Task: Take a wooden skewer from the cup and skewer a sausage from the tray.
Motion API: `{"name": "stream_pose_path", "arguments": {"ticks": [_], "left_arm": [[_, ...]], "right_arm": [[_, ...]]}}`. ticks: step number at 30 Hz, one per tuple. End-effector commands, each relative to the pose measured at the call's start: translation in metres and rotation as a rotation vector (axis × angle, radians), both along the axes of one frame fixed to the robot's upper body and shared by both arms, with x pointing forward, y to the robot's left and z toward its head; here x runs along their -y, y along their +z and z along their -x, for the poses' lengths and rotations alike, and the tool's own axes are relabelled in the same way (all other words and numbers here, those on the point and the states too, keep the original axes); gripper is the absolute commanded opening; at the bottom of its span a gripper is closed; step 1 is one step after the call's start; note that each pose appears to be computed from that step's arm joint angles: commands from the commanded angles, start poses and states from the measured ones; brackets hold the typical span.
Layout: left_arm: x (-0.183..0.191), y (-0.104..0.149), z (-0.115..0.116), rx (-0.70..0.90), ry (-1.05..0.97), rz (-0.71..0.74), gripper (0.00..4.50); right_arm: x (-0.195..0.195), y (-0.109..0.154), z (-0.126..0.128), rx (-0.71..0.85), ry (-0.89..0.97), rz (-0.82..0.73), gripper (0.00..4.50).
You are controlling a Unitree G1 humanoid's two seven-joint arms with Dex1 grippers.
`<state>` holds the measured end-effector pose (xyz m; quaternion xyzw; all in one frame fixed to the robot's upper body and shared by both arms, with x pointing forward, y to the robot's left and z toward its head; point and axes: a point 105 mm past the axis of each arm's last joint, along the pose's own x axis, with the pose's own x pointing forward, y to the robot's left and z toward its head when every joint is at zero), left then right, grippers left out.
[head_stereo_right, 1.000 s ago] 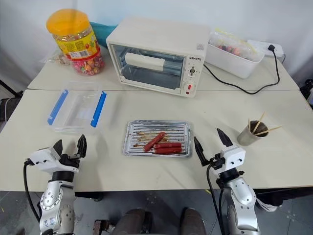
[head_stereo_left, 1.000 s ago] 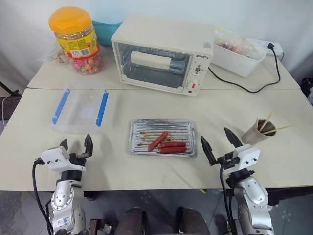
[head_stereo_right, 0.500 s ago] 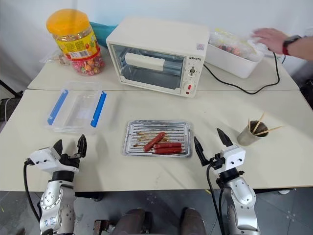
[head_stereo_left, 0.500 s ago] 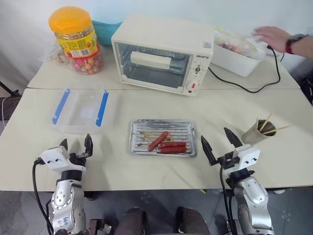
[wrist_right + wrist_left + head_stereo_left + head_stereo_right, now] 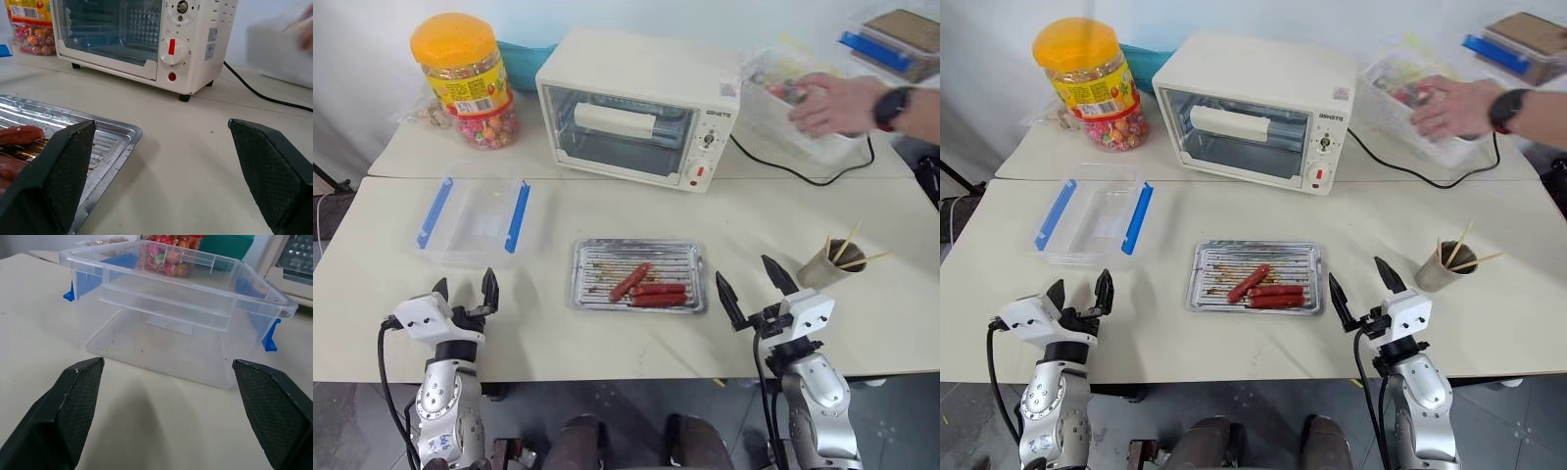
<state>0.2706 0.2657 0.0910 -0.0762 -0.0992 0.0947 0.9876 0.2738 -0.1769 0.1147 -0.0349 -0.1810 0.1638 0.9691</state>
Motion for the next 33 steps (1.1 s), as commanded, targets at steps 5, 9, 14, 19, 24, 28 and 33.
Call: {"name": "stream_pose_path", "arguments": {"ticks": [5,9,14,19,24,28,33], "left_arm": [[-0.005,0.007,0.006,0.019,0.022,-0.024,4.46],[-0.003,0.008,0.006,0.028,0.015,-0.015,4.46],[-0.003,0.007,0.008,0.031,0.025,-0.002,4.46],[-0.001,0.007,0.011,0.022,0.017,-0.008,4.46],[0.001,0.012,0.014,0.036,-0.013,-0.028,4.46],[0.015,0.015,0.016,0.020,-0.096,-0.090,4.46],[0.029,0.020,0.021,-0.002,-0.158,-0.135,4.46]], "right_arm": [[-0.001,0.008,0.003,0.030,0.008,-0.001,4.50],[0.000,0.008,0.004,0.029,0.009,0.000,4.50],[0.000,0.007,0.004,0.027,0.012,0.002,4.50],[0.000,0.008,0.002,0.029,0.026,0.007,4.50],[-0.001,0.008,0.003,0.021,0.050,0.015,4.50],[-0.003,0.010,0.004,0.022,0.099,0.044,4.50],[-0.009,0.014,0.005,0.020,0.199,0.112,4.50]]}}
